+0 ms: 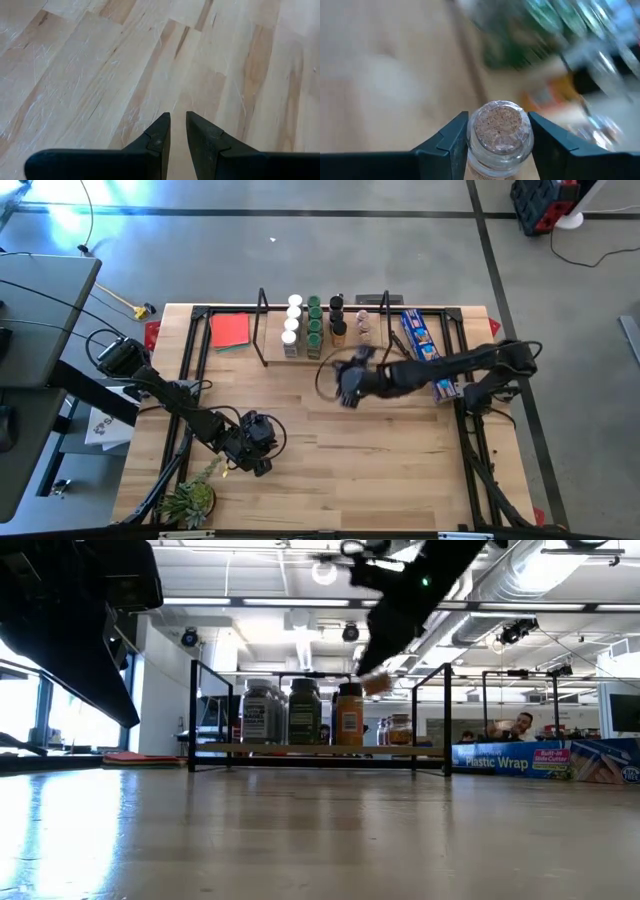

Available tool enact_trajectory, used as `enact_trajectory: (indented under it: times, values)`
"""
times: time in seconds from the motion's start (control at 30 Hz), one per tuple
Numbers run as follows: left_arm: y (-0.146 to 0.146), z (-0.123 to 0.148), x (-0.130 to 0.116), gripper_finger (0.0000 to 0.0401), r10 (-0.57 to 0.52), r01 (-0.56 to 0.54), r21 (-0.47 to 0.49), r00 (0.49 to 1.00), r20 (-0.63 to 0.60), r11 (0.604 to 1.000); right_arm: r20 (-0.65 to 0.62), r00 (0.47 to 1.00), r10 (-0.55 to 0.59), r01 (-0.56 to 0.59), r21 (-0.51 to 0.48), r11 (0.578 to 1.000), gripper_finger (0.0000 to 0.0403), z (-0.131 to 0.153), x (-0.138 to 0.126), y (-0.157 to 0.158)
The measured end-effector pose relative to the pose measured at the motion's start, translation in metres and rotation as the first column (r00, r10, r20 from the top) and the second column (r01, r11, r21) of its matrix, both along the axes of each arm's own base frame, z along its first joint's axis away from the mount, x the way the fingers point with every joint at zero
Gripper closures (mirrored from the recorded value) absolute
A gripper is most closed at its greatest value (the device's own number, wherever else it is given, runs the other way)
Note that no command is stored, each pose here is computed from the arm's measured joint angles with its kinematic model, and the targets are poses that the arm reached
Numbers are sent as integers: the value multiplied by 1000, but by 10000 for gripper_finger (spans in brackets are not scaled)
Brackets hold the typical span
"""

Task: Shelf spices
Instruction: Put the brown seasoning bottle on the shelf

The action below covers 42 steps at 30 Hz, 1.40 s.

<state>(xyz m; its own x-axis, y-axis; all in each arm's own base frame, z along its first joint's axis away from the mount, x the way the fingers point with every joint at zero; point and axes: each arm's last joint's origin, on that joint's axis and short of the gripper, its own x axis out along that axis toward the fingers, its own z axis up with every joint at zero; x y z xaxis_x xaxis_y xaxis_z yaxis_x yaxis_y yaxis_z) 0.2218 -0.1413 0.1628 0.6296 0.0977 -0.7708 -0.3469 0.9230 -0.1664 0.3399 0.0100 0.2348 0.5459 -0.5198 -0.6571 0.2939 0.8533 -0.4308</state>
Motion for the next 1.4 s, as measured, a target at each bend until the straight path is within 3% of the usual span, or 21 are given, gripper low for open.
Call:
enact_trajectory:
  times: [0.2, 0.3, 0.53, 0.73, 1.13, 1.4]
  values:
    - [0, 0, 0, 345, 0, 0, -2, 1000, 3, 1000, -90, 969, -230, 230, -8, 973, 242, -6, -15, -46]
    - [0, 0, 0, 345, 5, -5, -7, 1000, 6, 1000, -99, 957, -273, 275, 5, 961, 242, -8, -16, -65]
    - [0, 1, 1, 345, 28, -28, -28, 1000, 11, 999, -86, 947, -310, 319, 142, 937, 242, -9, -20, -98]
    - [-1, 1, 1, 345, 28, -27, -35, 999, 20, 999, -59, 950, -308, 313, 218, 924, 242, -13, -17, -106]
    - [-1, 1, 2, 345, 24, -23, -44, 999, 24, 999, -47, 920, -388, 388, 230, 893, 241, -22, -13, -103]
    - [-2, 1, 2, 345, 22, -21, -47, 999, 23, 999, -25, 900, -434, 426, 251, 869, 240, -44, -23, -101]
